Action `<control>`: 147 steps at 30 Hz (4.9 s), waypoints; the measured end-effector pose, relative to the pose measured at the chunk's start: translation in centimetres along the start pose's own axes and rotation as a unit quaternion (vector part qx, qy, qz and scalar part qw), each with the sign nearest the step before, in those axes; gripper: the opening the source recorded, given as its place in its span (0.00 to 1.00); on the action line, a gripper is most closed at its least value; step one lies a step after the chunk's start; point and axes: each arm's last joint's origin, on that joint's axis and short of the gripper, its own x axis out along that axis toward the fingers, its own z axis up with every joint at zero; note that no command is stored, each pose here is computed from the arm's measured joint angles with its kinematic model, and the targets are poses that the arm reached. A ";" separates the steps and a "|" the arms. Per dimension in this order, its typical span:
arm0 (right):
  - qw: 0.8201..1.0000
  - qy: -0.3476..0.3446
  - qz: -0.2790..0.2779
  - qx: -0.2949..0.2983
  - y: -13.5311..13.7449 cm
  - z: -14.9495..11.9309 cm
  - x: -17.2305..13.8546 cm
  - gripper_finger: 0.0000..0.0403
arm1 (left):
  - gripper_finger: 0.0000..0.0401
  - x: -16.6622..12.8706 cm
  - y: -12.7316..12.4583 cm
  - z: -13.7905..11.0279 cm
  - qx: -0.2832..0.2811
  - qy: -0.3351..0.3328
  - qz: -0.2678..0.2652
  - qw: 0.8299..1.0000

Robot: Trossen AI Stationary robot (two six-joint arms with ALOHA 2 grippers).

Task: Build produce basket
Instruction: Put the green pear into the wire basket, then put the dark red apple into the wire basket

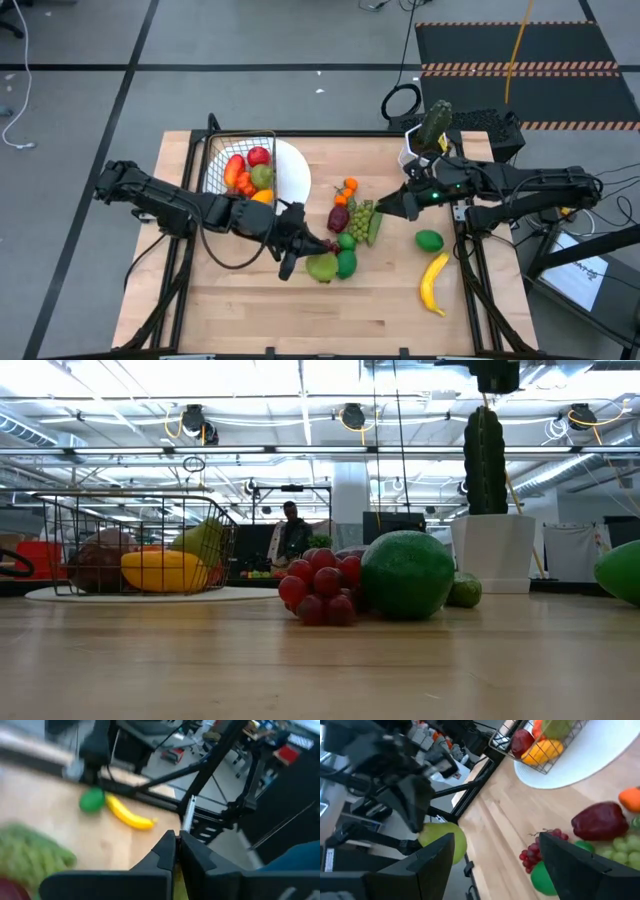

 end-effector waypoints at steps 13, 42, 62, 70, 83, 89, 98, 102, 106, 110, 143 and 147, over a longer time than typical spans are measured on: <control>0.999 0.004 -0.003 0.040 0.6 -1.0 0.3 0.70 | 0.02 -0.6 -0.2 0.8 0.286 -0.029 -0.002 0.958; 0.995 -0.078 -0.053 -0.031 0.7 -1.1 0.1 0.70 | 0.03 -1.6 -0.8 0.9 0.191 -0.034 0.022 0.981; 0.990 -0.029 -0.027 -0.132 0.6 -1.4 -1.6 0.70 | 0.03 -10.2 7.7 4.0 0.092 0.013 0.329 0.940; 0.991 0.001 -0.004 -0.132 0.7 -1.6 -1.7 0.70 | 0.04 -12.4 11.9 2.8 0.048 0.121 0.428 0.894; 0.991 -0.110 -0.070 -0.025 0.3 -1.0 -1.8 0.70 | 0.05 -16.9 17.2 2.0 -0.014 0.231 0.538 0.811; 0.983 -0.157 -0.098 -0.005 0.2 -0.7 -1.6 0.70 | 0.02 -18.2 20.1 2.0 -0.006 0.277 0.560 0.780; 0.979 -0.193 -0.064 0.030 1.0 -0.2 -0.2 0.70 | 0.11 -18.7 23.7 1.4 -0.015 0.337 0.568 0.751; 0.977 -0.204 -0.042 0.035 1.6 0.0 1.0 0.70 | 0.16 -18.5 24.8 1.0 -0.022 0.355 0.565 0.744; 0.977 -0.209 -0.015 0.039 2.3 0.0 2.2 0.70 | 0.18 -18.4 25.4 0.8 -0.030 0.362 0.567 0.740; 0.979 -0.202 -0.004 0.037 2.7 -0.5 3.3 0.70 | 0.21 -18.3 25.4 0.7 -0.057 0.343 0.578 0.739; 0.995 0.072 -0.032 -0.065 -1.6 0.1 4.2 0.70 | 0.22 -7.1 10.5 0.5 -0.222 0.111 0.336 0.909; 0.990 0.106 -0.012 -0.096 -2.1 0.6 4.1 0.70 | 0.22 -5.1 8.5 -0.3 -0.225 0.108 0.332 0.910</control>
